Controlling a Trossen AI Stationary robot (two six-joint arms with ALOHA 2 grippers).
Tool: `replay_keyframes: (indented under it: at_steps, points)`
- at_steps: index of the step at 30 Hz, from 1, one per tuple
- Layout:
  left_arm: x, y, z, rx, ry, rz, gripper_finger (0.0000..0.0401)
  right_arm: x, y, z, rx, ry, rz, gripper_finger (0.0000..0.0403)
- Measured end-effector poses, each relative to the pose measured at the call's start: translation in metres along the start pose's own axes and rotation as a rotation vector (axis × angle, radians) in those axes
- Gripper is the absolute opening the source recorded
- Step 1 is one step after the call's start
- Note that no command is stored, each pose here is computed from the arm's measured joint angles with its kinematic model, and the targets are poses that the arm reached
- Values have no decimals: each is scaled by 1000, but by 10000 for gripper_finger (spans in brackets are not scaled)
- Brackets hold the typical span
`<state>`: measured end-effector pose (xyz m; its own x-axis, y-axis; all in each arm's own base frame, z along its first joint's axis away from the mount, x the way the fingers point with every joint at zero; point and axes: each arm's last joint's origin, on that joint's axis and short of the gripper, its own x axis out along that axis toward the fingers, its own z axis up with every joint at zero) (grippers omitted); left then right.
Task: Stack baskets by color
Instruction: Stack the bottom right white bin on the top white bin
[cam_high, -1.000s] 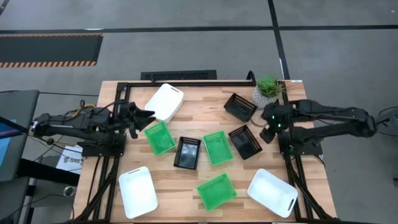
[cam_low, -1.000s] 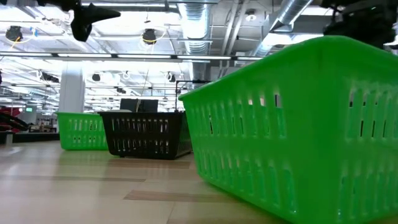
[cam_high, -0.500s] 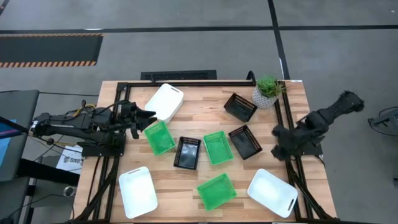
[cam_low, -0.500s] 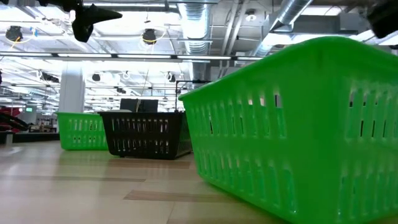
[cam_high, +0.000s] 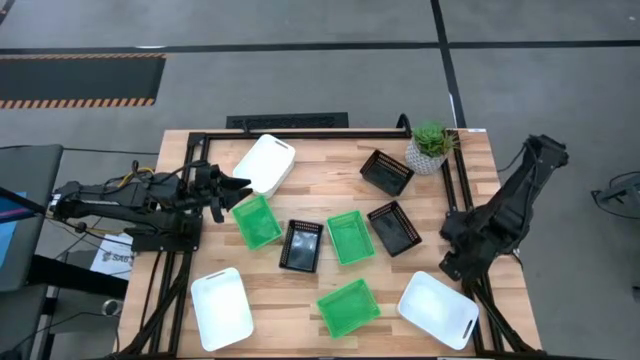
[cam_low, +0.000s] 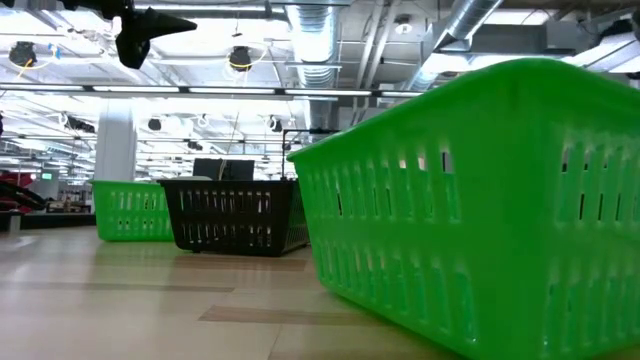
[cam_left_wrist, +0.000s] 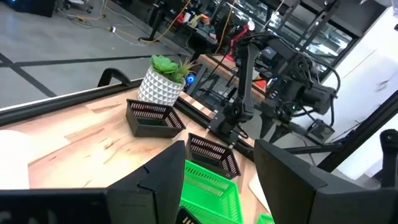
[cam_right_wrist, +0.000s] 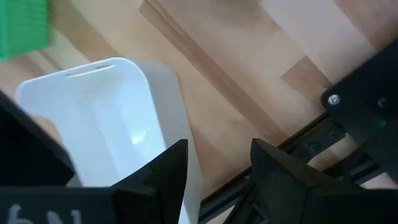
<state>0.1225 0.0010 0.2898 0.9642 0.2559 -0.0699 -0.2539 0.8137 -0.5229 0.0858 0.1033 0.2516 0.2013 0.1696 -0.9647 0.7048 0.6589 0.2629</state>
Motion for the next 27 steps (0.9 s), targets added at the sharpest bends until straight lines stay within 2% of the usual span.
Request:
replay_keyframes:
  at_steps: [13,27]
  points:
    - [0,1,0,-2,-16,23,180,26,16,-4,-24,-25,-169,200]
    - [0,1,1,32,-31,33,180,25,18,2,-113,-21,-135,251]
